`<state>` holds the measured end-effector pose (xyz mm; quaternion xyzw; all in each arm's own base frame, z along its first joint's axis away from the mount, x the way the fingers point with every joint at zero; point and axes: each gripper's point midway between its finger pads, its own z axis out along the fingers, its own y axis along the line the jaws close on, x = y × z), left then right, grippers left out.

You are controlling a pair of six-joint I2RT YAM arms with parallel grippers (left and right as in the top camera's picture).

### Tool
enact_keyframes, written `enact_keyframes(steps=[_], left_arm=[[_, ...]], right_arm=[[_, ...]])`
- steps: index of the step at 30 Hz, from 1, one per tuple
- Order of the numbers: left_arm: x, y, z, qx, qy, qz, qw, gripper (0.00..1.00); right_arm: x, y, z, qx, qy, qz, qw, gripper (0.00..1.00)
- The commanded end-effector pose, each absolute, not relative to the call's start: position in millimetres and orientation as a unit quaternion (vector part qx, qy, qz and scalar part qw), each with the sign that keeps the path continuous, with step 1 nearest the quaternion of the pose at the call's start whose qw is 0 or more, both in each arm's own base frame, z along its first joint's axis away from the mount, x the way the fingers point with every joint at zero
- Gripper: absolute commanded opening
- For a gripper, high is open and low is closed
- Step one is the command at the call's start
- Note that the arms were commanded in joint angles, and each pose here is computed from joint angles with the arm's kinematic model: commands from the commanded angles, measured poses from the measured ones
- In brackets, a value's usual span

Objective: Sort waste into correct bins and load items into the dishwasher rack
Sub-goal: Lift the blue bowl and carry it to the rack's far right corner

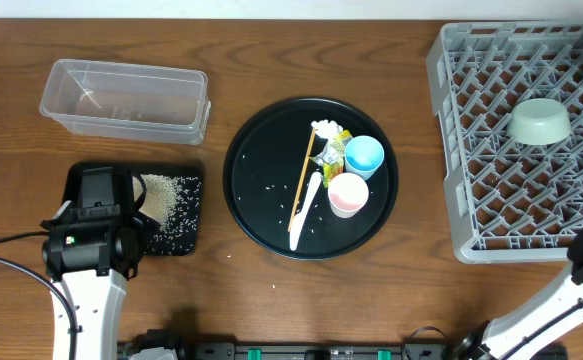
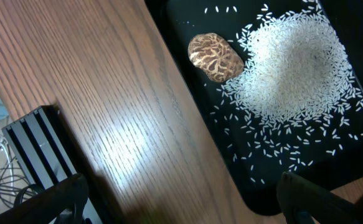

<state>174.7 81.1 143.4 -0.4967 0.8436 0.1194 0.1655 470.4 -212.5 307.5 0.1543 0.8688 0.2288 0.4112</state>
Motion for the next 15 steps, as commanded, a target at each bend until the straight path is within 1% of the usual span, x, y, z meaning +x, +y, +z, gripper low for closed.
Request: enact_keyframes(steps=[1,5,11,15], left_arm=[[175.4,85.3,149.2,-0.501,0.838,0.126,0.175,0.98],[175.4,85.4,149.2,-0.502,0.838,0.126,0.175,0.98],[175.4,85.4,149.2,-0.502,0.838,0.126,0.175,0.98],[175.4,85.4,149.2,-0.502,0.838,0.126,0.175,0.98]], right_arm=[[472.5,-204.6,299.7,0.095,0.836,0.325,0.433,0.01],[474.4,-213.0,288.9,0.068,0.805,0.368,0.461,0.01],[475.8,-232.2,251.8,0.070,0.800,0.360,0.474,0.01],[478.7,-234.9,242.9,0.062,0.790,0.367,0.488,0.01]])
